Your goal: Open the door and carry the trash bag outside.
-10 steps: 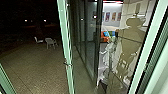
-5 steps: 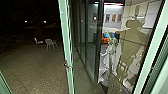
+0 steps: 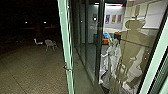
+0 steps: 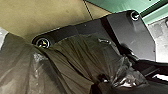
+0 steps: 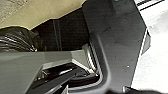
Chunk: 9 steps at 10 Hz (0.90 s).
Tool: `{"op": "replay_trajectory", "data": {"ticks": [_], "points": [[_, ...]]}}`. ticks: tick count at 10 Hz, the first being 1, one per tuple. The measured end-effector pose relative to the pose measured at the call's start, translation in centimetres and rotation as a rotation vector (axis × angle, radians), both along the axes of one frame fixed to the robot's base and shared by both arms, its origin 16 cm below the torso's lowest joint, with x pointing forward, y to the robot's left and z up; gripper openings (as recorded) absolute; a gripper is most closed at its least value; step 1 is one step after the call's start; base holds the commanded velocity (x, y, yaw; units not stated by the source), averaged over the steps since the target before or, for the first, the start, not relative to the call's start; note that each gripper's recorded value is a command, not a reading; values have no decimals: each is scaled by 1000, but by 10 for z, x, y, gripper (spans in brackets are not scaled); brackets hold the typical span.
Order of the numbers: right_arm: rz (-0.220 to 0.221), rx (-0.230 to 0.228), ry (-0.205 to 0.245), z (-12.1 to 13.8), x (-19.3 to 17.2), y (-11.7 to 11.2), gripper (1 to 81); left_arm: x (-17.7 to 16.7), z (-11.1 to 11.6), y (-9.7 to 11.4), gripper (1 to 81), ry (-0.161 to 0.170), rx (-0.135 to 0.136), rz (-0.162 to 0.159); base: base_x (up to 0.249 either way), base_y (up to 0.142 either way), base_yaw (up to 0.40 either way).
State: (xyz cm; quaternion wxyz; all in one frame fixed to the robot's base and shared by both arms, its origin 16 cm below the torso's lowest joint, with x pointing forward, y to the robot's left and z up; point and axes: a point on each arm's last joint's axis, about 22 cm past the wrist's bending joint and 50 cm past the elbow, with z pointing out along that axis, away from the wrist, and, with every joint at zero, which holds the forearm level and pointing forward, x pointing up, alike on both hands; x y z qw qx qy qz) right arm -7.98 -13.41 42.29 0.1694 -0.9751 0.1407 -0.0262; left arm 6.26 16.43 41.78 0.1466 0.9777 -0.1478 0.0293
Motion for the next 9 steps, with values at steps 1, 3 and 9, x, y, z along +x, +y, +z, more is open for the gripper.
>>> {"op": "replay_trajectory", "data": {"ticks": [1, 3, 9], "points": [[4, -14, 4, -2, -3, -12, 811, -5, 0, -5, 10, 7, -6, -1, 99, 0, 0], [-3, 4, -1, 1, 3, 3, 811, 2, 1, -5, 10, -1, -8, 0, 99, 0, 0], [4, -22, 4, -2, 1, -16, 811, 2, 1, -11, 10, 4, -14, -3, 99, 0, 0]]}}
